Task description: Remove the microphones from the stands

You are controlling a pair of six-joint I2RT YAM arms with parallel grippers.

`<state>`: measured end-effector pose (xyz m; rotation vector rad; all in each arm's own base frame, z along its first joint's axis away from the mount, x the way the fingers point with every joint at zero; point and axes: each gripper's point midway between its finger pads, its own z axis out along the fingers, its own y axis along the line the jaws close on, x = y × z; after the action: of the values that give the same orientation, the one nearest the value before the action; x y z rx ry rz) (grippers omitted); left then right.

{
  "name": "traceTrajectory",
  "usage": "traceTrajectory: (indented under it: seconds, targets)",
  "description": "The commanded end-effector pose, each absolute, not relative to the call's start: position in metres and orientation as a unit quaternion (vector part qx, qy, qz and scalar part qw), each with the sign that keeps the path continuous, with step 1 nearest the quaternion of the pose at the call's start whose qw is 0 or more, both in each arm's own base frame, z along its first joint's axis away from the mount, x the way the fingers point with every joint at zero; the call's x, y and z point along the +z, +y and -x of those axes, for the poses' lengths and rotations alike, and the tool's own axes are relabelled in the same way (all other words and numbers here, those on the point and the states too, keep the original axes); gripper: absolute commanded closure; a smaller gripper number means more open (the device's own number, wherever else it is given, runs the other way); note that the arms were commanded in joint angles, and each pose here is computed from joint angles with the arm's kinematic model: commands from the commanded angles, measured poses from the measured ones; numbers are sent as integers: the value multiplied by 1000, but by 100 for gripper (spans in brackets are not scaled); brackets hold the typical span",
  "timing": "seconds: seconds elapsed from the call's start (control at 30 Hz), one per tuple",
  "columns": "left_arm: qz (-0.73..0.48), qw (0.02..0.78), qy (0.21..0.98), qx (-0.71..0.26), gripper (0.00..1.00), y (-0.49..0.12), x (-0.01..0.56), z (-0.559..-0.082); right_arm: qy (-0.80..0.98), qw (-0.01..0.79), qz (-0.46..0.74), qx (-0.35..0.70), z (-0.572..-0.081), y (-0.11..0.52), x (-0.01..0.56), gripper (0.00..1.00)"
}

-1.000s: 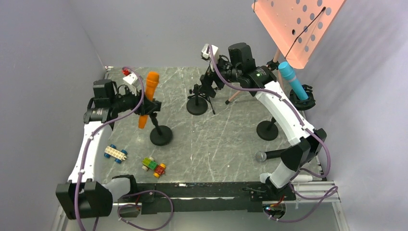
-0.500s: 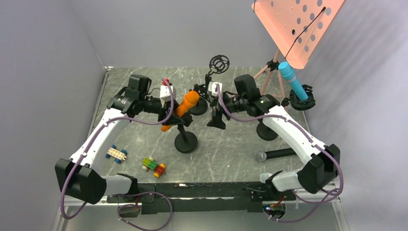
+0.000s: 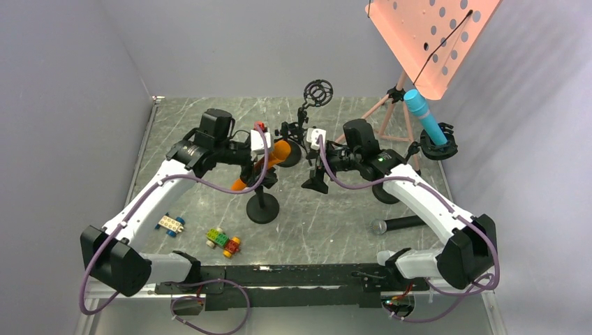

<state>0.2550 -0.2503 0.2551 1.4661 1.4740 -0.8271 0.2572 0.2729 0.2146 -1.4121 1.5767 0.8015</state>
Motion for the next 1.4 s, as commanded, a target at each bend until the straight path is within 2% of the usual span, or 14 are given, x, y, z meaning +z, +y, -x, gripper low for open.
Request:
traceTrajectory:
  seconds: [0.0,0.13,0.2,0.37,0.6,1.0,1.27,1.37]
  targets:
    - [-569,500,585,-291,10,-256,294,-270,597,476,569,305,-263,270,243,2]
    - [-539,529,585,-294,15,-261,322,-278,579,476,577,324,-259,274,241,2]
    - [-544,520,584,-305,20,-263,327,-275,567,479,582,332,-260,279,239,1]
    - [-554,478,586,-348,36,-266,335,-258,536,485,584,368,-265,307,239,0]
    - [-554,482,572,-365,70,-258,337,-245,492,486,582,428,-260,352,246,0]
    - [-584,451,537,-409,100,-243,346,-220,463,448,585,492,-251,385,240,0]
    - [-589,463,532,-396,100,-240,341,-222,457,418,565,545,-242,399,243,13]
    - [-590,466,530,-392,100,-241,342,-224,453,410,575,544,-241,402,241,23]
